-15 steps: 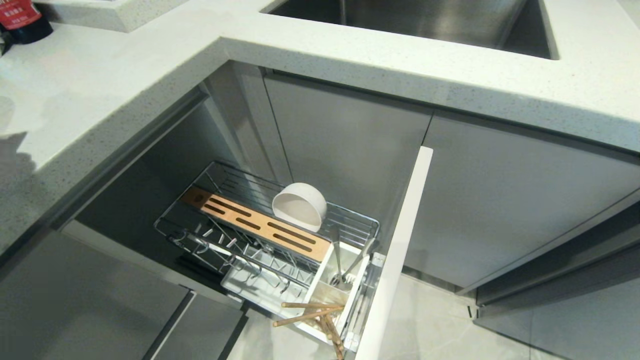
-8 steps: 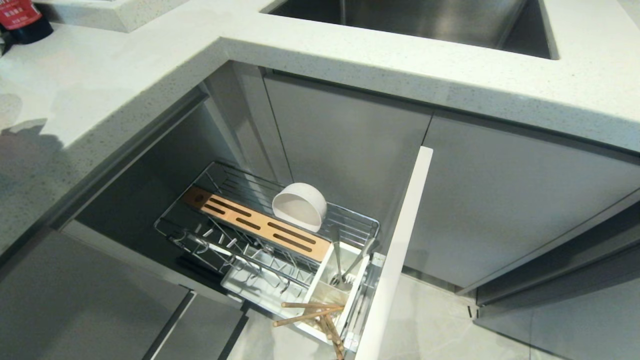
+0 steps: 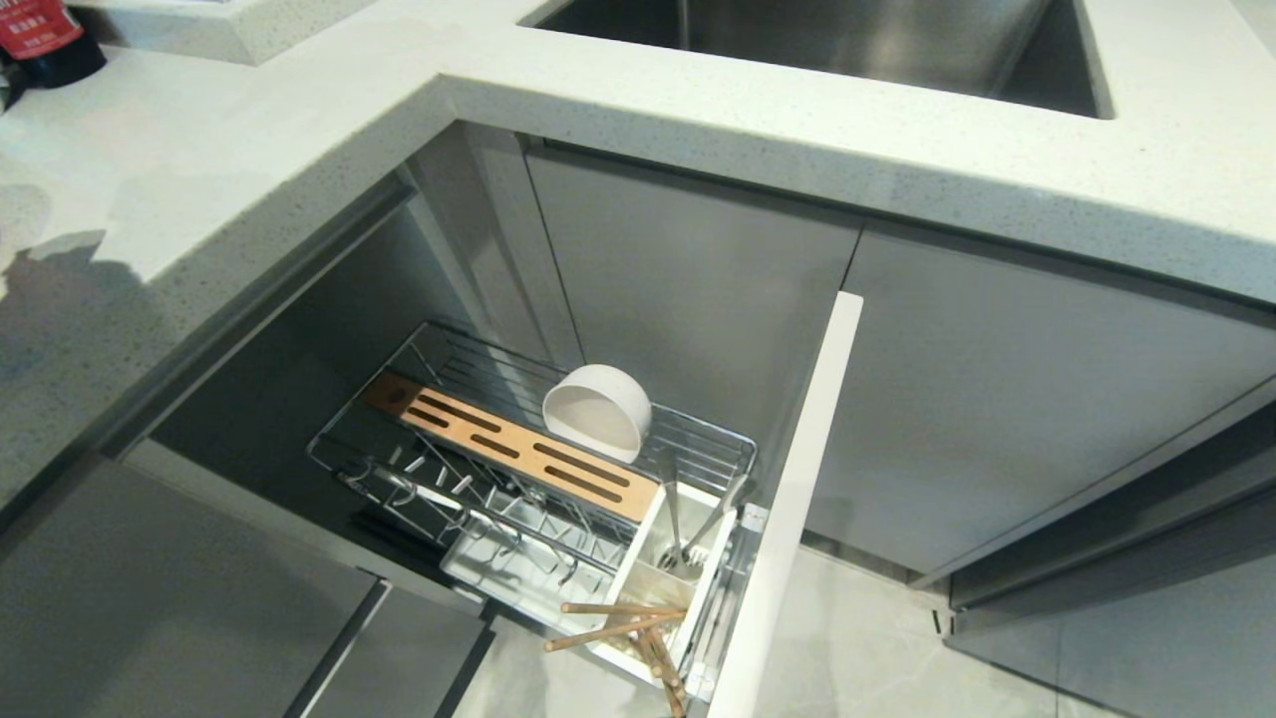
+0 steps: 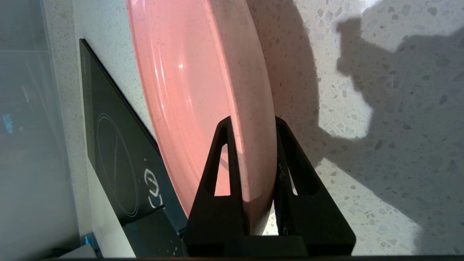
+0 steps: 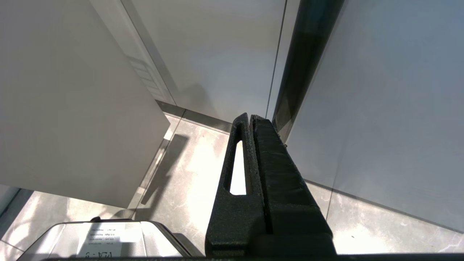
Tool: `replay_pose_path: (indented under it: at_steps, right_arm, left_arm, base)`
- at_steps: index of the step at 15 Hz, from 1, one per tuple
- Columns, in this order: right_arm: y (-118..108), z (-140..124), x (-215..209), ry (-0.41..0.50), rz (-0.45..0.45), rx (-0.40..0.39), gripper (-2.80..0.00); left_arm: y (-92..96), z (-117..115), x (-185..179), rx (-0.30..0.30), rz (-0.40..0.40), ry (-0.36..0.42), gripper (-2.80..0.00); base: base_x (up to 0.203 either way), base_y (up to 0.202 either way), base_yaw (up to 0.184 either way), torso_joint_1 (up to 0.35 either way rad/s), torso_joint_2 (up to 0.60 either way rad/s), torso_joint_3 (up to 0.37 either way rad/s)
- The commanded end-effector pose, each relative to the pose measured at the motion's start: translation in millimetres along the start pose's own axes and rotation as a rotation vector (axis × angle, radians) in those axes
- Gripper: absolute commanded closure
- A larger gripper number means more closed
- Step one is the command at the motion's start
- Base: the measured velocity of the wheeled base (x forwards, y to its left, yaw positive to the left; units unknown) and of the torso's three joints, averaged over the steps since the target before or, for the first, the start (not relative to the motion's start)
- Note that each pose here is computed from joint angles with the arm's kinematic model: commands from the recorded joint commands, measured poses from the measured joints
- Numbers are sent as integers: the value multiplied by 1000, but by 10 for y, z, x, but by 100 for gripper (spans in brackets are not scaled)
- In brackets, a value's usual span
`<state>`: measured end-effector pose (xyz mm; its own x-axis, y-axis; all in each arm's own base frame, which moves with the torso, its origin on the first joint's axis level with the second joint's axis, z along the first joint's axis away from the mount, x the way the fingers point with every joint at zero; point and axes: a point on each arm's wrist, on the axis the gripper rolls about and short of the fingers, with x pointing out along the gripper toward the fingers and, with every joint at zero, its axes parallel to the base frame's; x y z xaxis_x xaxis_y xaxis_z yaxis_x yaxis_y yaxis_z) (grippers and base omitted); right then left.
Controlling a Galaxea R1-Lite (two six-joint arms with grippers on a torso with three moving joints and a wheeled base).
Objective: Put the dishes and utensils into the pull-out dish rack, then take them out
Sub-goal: Take the plate out of the cupboard
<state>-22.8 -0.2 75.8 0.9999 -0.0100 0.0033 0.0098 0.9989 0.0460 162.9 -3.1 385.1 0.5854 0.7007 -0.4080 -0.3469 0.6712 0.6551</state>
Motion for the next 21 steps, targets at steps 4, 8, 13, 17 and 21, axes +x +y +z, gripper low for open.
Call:
replay_pose_path:
  at_steps: [4,8,13,17,21]
  right_arm:
    - [0,0,0,0,-1,0,0]
    - [0,0,0,0,-1,0,0]
    - [0,0,0,0,1,0,0]
    - [0,0,0,0,1,0,0]
    - [0,0,0,0,-1,0,0]
  left_arm:
    - [24,-8,-24,-10,3,-8,0]
    - [45,-24,-44,-18,3,-12,0]
    - [64,-39,-65,-24,4,-17,-280]
    - [143,-46,-143,-85,4,-72,-280]
    - [286,-13,-289,-225,-66,-227,-280]
  base:
    - [0,0,0,0,0,0]
    - [0,0,0,0,0,0]
    - [0,0,0,0,0,0]
    - [0,0,0,0,0,0]
    - [0,0,0,0,0,0]
